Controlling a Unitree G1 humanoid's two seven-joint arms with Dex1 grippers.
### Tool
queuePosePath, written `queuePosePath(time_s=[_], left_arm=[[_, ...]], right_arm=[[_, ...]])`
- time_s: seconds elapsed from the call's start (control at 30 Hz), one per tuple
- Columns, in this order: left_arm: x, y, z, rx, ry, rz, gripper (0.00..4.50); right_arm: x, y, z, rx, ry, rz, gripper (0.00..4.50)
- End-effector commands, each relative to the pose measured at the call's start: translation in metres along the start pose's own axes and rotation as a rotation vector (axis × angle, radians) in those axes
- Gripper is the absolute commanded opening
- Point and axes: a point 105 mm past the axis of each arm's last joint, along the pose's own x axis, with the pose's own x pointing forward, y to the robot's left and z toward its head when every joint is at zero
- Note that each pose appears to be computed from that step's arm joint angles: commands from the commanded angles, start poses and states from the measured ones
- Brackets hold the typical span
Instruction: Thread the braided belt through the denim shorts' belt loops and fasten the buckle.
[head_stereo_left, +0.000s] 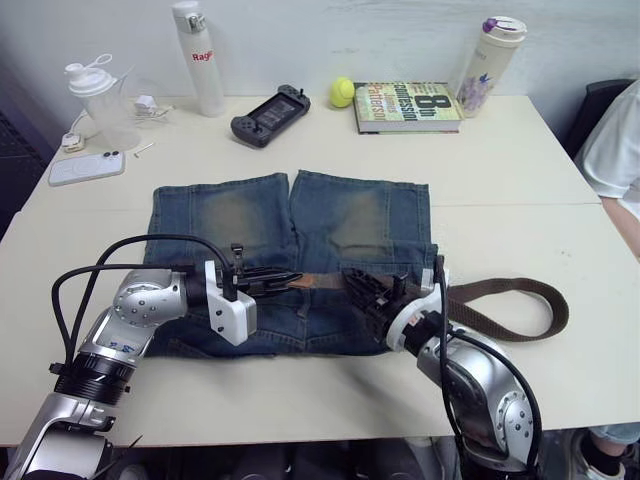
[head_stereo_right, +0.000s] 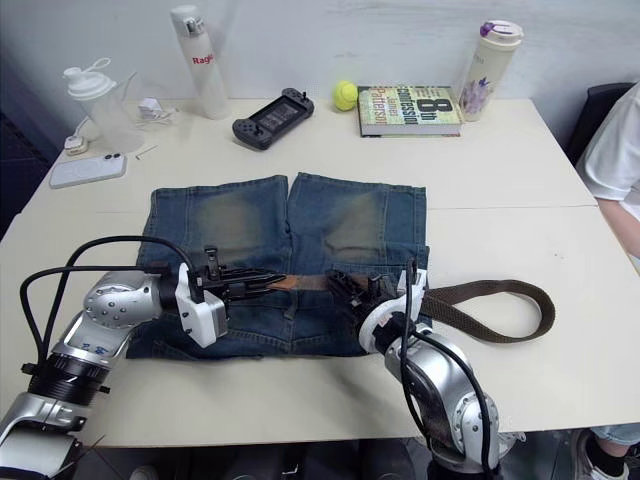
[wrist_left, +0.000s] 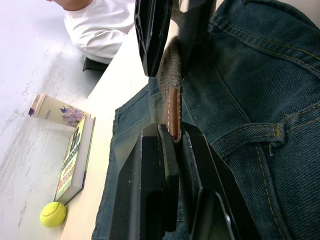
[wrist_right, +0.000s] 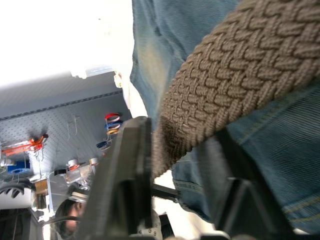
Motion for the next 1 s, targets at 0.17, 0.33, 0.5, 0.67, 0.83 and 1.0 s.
queuePosePath(time_s=[0.17, 0.33, 0.5, 0.67, 0.83, 1.0], left_arm=[[-0.010, 0.009, 0.015, -0.174, -0.034, 0.028, 1.99], [-0.044, 0.006, 0.013, -0.658, 0.031, 0.062, 2.57], [-0.088, -0.022, 0.009, -0.959, 0.161, 0.011, 2.57], [-0.100, -0.026, 0.004, -0.998, 0.200, 0.073, 2.57], [-0.095, -0.027, 0.004, -0.990, 0.201, 0.078, 2.57], [-0.091, -0.026, 0.001, -0.987, 0.196, 0.081, 2.57]], right_arm=[[0.001, 0.020, 0.004, -0.085, 0.012, 0.098, 0.00], [-0.001, 0.015, 0.011, -0.218, 0.009, 0.133, 0.00], [-0.001, 0.003, 0.019, -0.297, -0.010, 0.166, 0.00], [0.002, -0.013, 0.023, -0.427, -0.023, 0.169, 0.00], [-0.002, -0.019, 0.028, -0.461, -0.060, 0.178, 0.00], [-0.014, -0.010, 0.036, -0.464, -0.101, 0.218, 0.00]])
